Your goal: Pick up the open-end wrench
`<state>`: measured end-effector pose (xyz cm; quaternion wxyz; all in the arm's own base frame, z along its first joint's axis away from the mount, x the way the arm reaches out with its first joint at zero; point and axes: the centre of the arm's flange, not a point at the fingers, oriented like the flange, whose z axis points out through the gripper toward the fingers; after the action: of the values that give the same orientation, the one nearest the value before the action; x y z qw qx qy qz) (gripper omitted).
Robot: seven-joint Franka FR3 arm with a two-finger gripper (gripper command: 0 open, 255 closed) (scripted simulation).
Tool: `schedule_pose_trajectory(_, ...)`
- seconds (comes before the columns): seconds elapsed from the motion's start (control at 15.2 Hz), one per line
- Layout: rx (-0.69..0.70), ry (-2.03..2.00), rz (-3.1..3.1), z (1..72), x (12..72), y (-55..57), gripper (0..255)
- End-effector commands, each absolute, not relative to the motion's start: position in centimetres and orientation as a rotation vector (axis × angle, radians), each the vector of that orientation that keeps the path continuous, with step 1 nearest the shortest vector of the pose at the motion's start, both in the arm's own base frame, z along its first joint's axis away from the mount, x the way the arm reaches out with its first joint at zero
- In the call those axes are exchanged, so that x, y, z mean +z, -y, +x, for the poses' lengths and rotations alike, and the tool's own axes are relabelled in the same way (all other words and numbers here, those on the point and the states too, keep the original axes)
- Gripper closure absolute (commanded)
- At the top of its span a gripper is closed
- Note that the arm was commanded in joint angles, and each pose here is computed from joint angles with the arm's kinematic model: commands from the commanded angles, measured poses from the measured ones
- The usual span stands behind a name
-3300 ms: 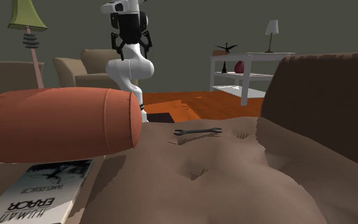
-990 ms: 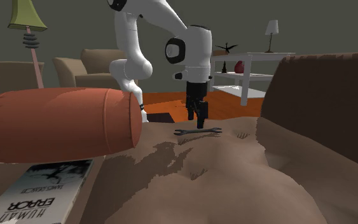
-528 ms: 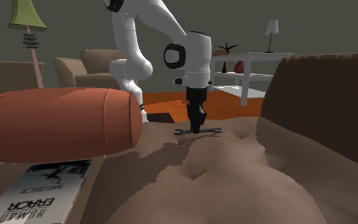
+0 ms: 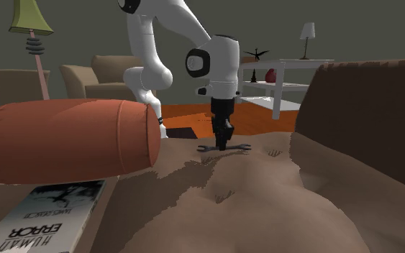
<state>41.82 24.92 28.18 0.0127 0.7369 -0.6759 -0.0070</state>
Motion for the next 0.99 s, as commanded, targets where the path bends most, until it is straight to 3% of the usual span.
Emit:
schedule_pose_trajectory(0.0, -0.023, 2.107, 2.296, 41.8, 29.0, -25.0, 255)
schedule_pose_trajectory(0.92, -0.023, 2.107, 2.296, 41.8, 35.9, -25.0, 255)
